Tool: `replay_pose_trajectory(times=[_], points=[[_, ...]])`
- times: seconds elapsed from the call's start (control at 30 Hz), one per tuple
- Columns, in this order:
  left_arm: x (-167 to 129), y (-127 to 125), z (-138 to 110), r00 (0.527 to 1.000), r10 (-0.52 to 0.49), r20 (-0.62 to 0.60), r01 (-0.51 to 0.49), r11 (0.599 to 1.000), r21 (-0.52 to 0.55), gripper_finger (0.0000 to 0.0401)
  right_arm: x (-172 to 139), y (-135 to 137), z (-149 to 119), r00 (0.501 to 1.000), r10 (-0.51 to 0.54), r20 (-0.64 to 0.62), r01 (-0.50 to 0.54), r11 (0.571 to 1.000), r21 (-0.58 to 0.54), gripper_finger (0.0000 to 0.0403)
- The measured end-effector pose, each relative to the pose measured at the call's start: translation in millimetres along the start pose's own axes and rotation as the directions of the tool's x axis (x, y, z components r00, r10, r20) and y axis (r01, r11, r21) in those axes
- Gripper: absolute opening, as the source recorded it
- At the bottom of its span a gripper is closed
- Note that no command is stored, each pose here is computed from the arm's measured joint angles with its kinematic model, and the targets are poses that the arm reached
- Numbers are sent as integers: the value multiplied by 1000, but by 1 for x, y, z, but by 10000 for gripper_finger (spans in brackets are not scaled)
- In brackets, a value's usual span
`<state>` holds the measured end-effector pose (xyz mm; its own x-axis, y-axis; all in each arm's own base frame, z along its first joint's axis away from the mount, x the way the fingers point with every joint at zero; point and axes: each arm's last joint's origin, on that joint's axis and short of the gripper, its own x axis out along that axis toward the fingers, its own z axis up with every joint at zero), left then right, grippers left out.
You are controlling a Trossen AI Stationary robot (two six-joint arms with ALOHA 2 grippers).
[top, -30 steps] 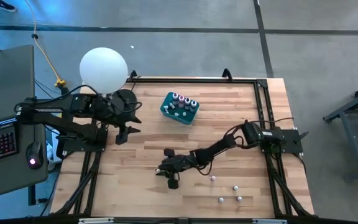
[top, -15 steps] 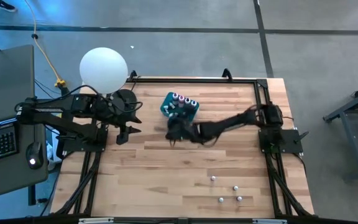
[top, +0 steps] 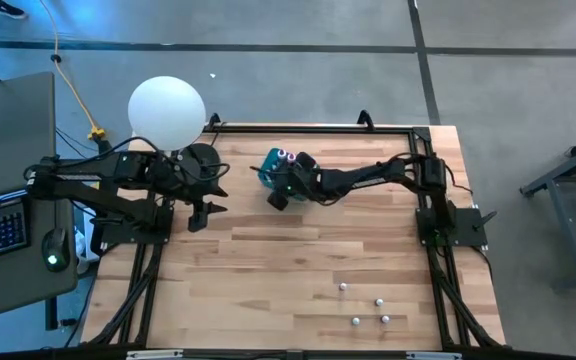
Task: Pick & Place food coloring
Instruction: Put the black food coloring bottle into the blue bin
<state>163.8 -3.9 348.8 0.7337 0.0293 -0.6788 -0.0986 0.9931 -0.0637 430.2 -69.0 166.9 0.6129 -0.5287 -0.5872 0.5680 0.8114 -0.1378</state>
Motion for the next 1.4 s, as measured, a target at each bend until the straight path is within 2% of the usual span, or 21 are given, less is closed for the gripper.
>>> replay_pose_trajectory(times=[0.1,0.2,0.33,0.43,0.53,0.63,0.7,0.77,0.9,0.97,1.13,1.23,1.33,1.4], points=[[0,1,0,1000,21,2,-21,1000,0,182,-8,7,2,1000,20,10,-20,998,-55,197],[0,1,0,1000,21,-1,-21,1000,-2,182,-33,14,14,998,52,45,-46,993,-108,205],[0,0,0,1000,14,-1,-14,1000,-4,182,-94,25,35,986,134,100,-120,983,-142,194],[6,1,-4,1000,13,-3,-13,1000,-3,182,-148,34,39,962,262,81,-248,957,-153,179],[18,-1,-9,1000,-25,-5,25,1000,-4,182,-197,46,27,917,398,-23,-398,909,-124,168],[32,-2,-17,996,-92,-8,92,996,-7,182,-232,65,4,845,509,-167,-523,851,-53,163],[42,-3,-22,992,-125,2,125,992,-11,182,-251,80,-12,820,534,-205,-555,830,-58,162],[48,-4,-25,990,-139,21,140,990,-27,182,-265,96,-27,827,523,-206,-552,826,-116,164],[58,-4,-28,986,-153,71,156,986,-51,182,-273,119,-64,839,495,-224,-536,823,-188,167],[60,-4,-28,983,-160,92,166,984,-66,182,-272,125,-84,841,503,-201,-536,824,-182,165],[59,-5,-25,979,-164,124,175,981,-89,182,-258,121,-136,865,480,-144,-495,864,-94,150],[59,-5,-22,974,-171,148,185,979,-86,182,-251,120,-156,837,542,-70,-546,836,-59,139],[59,-5,-22,973,-173,151,189,977,-97,182,-246,115,-176,789,614,-26,-614,786,-78,132],[59,-5,-22,973,-172,151,192,973,-127,182,-241,108,-187,774,633,0,-631,772,-73,131]])
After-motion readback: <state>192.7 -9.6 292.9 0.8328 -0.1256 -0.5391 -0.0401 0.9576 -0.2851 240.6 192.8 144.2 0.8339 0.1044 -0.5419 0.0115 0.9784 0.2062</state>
